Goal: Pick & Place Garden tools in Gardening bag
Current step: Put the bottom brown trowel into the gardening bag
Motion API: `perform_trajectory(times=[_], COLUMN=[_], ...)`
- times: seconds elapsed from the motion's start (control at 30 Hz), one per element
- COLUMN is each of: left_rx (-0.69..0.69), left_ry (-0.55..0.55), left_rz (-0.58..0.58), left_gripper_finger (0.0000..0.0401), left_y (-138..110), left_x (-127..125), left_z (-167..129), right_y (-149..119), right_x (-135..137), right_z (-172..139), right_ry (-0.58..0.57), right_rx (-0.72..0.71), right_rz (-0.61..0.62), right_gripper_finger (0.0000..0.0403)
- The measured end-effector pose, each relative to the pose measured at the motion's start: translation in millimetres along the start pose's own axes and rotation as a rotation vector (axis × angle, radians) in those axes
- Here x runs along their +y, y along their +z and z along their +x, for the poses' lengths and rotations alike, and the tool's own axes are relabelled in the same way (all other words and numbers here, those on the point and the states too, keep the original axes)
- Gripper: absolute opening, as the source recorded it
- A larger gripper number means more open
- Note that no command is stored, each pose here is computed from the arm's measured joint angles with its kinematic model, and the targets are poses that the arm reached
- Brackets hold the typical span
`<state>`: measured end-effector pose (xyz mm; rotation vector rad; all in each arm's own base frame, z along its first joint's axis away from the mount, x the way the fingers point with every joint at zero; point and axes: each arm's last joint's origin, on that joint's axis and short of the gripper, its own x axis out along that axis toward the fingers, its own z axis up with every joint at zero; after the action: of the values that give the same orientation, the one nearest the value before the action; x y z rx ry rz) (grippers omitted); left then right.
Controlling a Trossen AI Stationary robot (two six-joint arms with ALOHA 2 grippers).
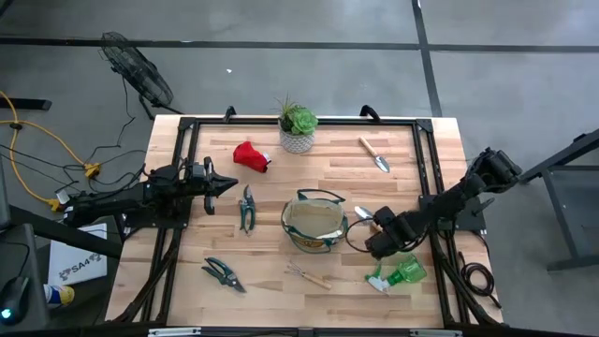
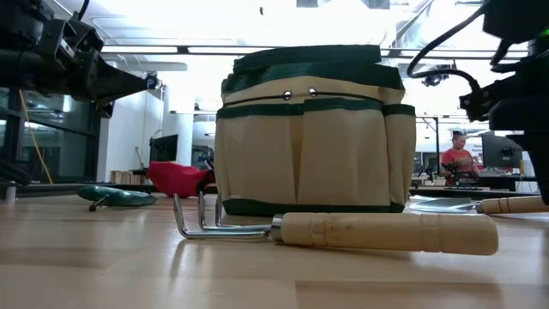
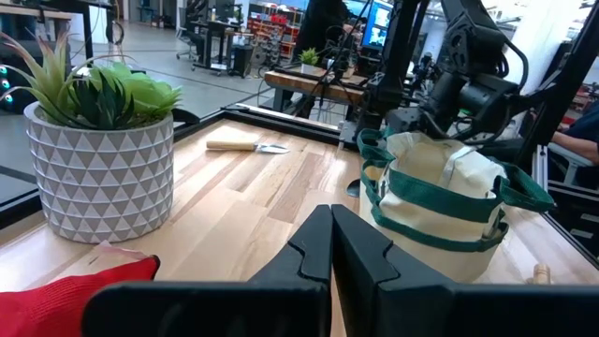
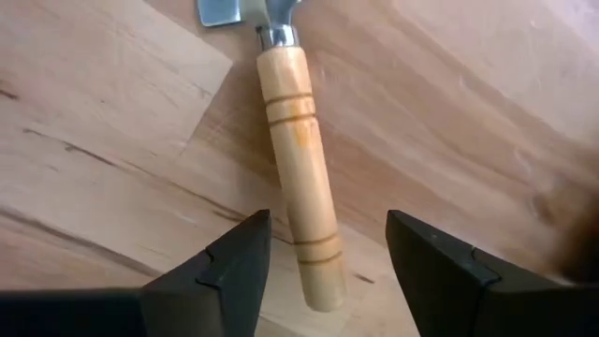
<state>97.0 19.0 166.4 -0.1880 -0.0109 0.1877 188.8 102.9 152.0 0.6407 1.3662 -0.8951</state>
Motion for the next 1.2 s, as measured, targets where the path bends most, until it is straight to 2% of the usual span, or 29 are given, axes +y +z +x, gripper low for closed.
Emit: perform_trajectory(times=[0.43, 0.6, 0.73, 0.93, 1.2], left_rx=[0.0, 0.0, 0.0, 0.001, 0.0], left_ry=[-0.001, -0.001, 0.0, 0.0, -0.001], left_rz=[0.0, 0.0, 0.0, 0.0, 0.0], left_gripper_finger=[0.0, 0.0, 0.0, 0.0, 0.0], left_y=[0.0, 0.0, 0.0, 0.0, 0.0], left_x=[0.0, 0.0, 0.0, 0.0, 0.0], left_z=[0.0, 0.0, 0.0, 0.0, 0.0], right_y=[0.8, -0.8, -1.5, 0.3, 4.3], right_x=[-6.1, -5.9, -6.8, -15.9, -41.0], right_z=[12.7, 12.5, 9.4, -10.5, -51.9], right_ry=[0.0, 0.005, 0.023, 0.113, 0.36], right_rx=[0.098, 0.155, 0.187, 0.192, 0.215], right_rz=[-0.024, -0.024, -0.009, 0.111, 0.337], right_gripper_finger=[0.011, 0.0061, 0.0059, 0.0059, 0.0059])
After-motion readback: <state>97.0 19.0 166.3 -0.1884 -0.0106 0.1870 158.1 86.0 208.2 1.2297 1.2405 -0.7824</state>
